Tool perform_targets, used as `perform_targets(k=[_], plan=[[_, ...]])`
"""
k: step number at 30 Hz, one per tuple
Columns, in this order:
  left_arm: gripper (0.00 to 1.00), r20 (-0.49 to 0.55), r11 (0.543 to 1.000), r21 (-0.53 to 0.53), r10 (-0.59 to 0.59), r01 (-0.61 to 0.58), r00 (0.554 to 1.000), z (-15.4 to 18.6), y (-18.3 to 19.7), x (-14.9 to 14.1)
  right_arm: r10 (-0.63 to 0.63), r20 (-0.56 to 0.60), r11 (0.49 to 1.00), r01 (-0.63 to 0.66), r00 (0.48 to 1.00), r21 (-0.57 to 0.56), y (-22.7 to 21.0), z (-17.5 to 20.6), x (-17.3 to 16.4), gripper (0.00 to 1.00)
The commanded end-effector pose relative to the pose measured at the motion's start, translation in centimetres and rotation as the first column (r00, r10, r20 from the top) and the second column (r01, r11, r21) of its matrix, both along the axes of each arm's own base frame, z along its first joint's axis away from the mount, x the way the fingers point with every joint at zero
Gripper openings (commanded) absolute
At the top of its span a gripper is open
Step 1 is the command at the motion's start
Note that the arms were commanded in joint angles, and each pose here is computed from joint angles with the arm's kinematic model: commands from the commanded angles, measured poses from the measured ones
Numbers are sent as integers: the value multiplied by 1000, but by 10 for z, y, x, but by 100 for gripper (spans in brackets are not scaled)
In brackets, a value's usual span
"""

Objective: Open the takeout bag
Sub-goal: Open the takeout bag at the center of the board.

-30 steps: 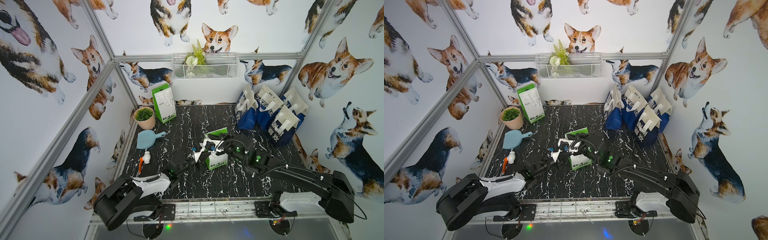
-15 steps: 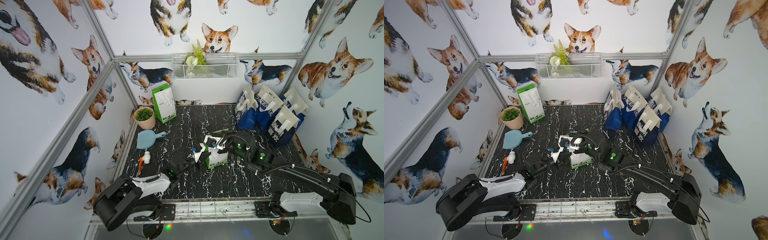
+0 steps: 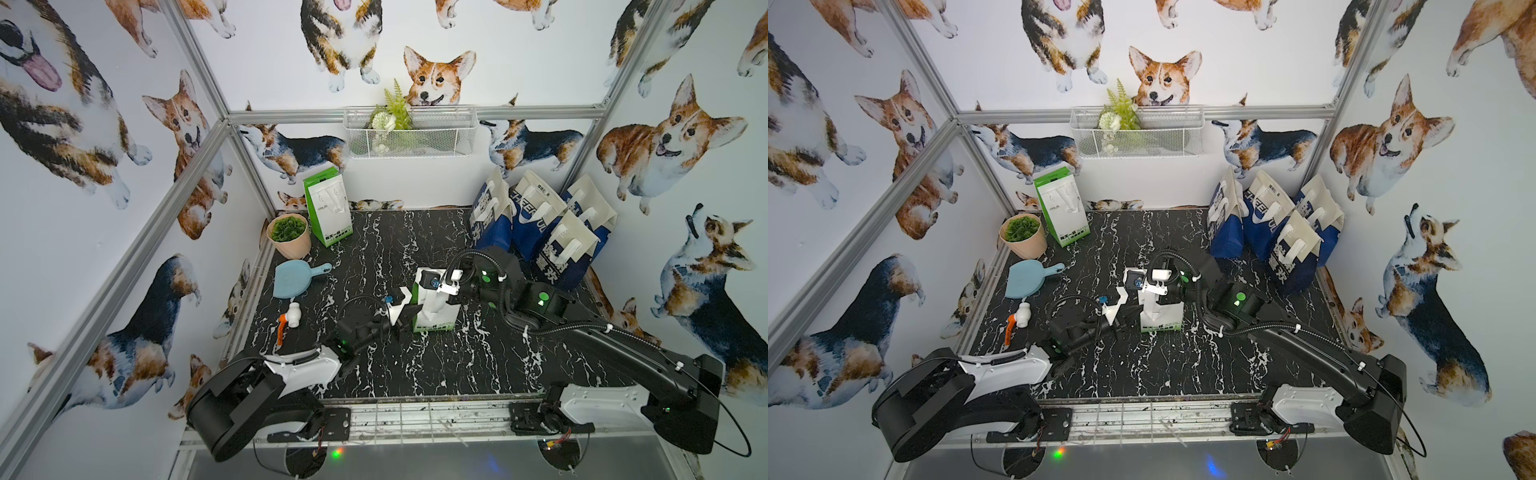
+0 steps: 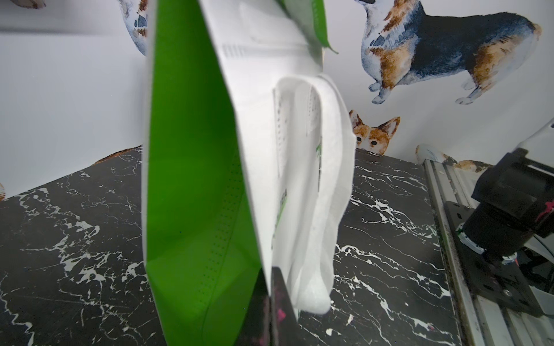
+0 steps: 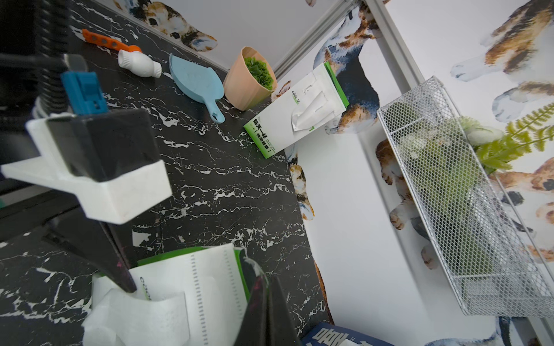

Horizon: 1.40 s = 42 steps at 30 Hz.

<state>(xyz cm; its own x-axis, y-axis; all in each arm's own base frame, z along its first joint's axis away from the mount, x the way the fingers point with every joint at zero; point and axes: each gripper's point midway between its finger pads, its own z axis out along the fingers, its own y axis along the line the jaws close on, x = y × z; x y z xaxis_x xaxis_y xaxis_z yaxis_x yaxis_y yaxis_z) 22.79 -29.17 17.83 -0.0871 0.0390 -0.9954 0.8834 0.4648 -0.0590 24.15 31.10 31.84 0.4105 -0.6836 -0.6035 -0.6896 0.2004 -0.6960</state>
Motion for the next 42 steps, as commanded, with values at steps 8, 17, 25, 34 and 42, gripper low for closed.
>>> perform_targets(k=[8, 17, 25, 34, 42], plan=[[0, 34, 1000, -3, -13, 13, 999, 6, -4, 0, 60, -28, 992, -63, 998, -114, 4, 2, 0, 0], [0, 35, 1000, 6, -8, 8, 999, 5, -3, 0, 77, -60, 981, -87, 995, -173, 3, 6, 2, 0], [0, 34, 1000, 11, -6, 5, 999, 5, -3, 0, 97, -77, 967, -113, 992, -227, 3, 7, 2, 0], [0, 28, 1000, 21, -4, 4, 1000, 3, -3, 1, 116, -83, 958, -134, 990, -255, 10, 19, 6, 0], [0, 32, 1000, 30, -1, 0, 999, 3, -1, 1, 115, -103, 948, -140, 988, -287, 9, 23, 8, 0]])
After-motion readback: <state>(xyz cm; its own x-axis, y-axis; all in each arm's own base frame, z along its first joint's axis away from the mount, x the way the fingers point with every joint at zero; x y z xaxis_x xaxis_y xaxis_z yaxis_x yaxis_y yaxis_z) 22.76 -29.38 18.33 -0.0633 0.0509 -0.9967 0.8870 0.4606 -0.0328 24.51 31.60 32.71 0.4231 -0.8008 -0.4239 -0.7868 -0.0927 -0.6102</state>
